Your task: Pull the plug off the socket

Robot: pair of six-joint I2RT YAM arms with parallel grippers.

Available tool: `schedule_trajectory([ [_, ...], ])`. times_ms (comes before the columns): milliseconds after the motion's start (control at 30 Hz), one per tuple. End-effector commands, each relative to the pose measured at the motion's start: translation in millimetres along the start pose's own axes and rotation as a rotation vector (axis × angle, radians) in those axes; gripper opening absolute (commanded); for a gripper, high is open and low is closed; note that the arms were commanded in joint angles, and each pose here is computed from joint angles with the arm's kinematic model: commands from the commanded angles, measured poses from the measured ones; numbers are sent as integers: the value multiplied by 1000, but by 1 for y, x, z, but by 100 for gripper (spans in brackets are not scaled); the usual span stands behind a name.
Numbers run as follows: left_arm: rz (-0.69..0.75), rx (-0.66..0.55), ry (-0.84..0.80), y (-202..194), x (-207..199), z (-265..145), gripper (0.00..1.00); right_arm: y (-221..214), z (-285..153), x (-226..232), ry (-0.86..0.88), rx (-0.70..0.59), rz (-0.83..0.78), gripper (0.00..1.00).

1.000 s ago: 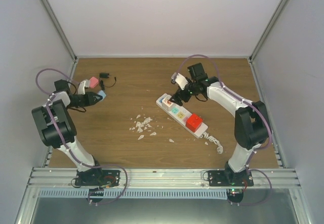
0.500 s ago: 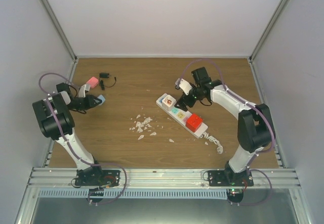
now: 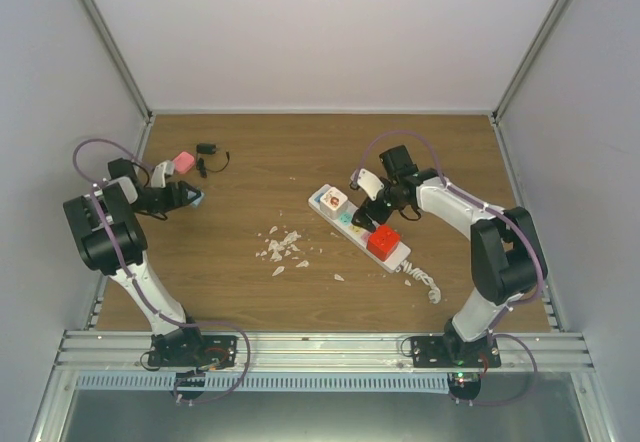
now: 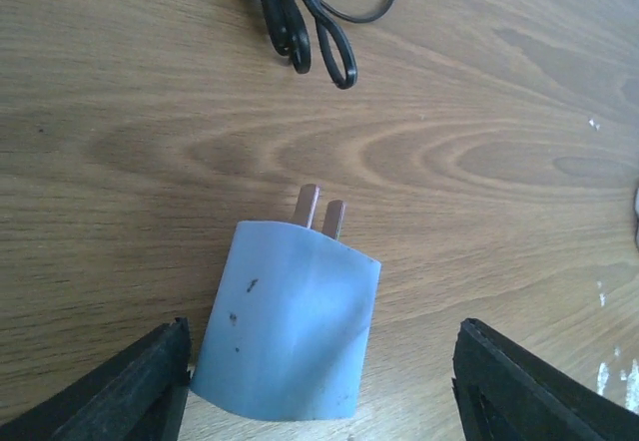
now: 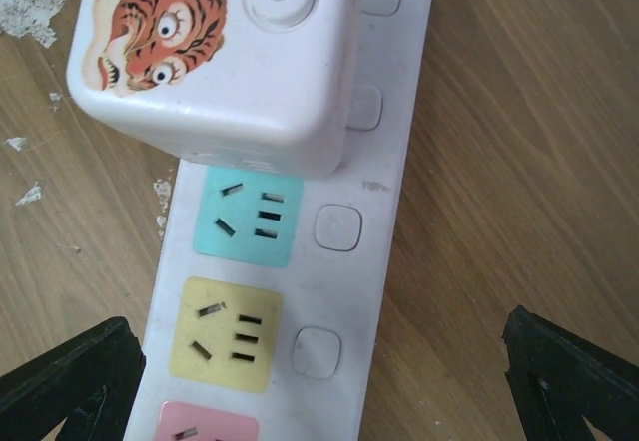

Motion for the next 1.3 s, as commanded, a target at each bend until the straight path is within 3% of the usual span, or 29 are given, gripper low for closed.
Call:
schedule_trajectory([
  [0, 69, -72, 52, 19, -3, -18, 75, -3, 1, -9, -50, 6, 20, 100],
  [267, 152, -163, 76, 31, -23, -40, 85, -4, 11, -8, -40, 14, 32, 99],
  [567, 302, -209, 56, 30, -56, -56, 88, 16, 19, 2, 10, -40, -15, 99],
  [900, 381, -203, 36, 11, -77, -59, 88, 49, 33, -1, 33, -117, -112, 98],
  [1267, 467, -187, 12, -5, -97, -60, 86, 85, 54, 27, 141, -193, -272, 92],
])
Point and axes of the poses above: each gripper's point midway between its finger pads, its own z axis out along the fingers, its own x axis along the line the jaws close on, y = z × x, the point moved 3 cm from there along -z, back along the fingers, and after that the axes turned 11 degrees about -z, right-handed, at the moved point
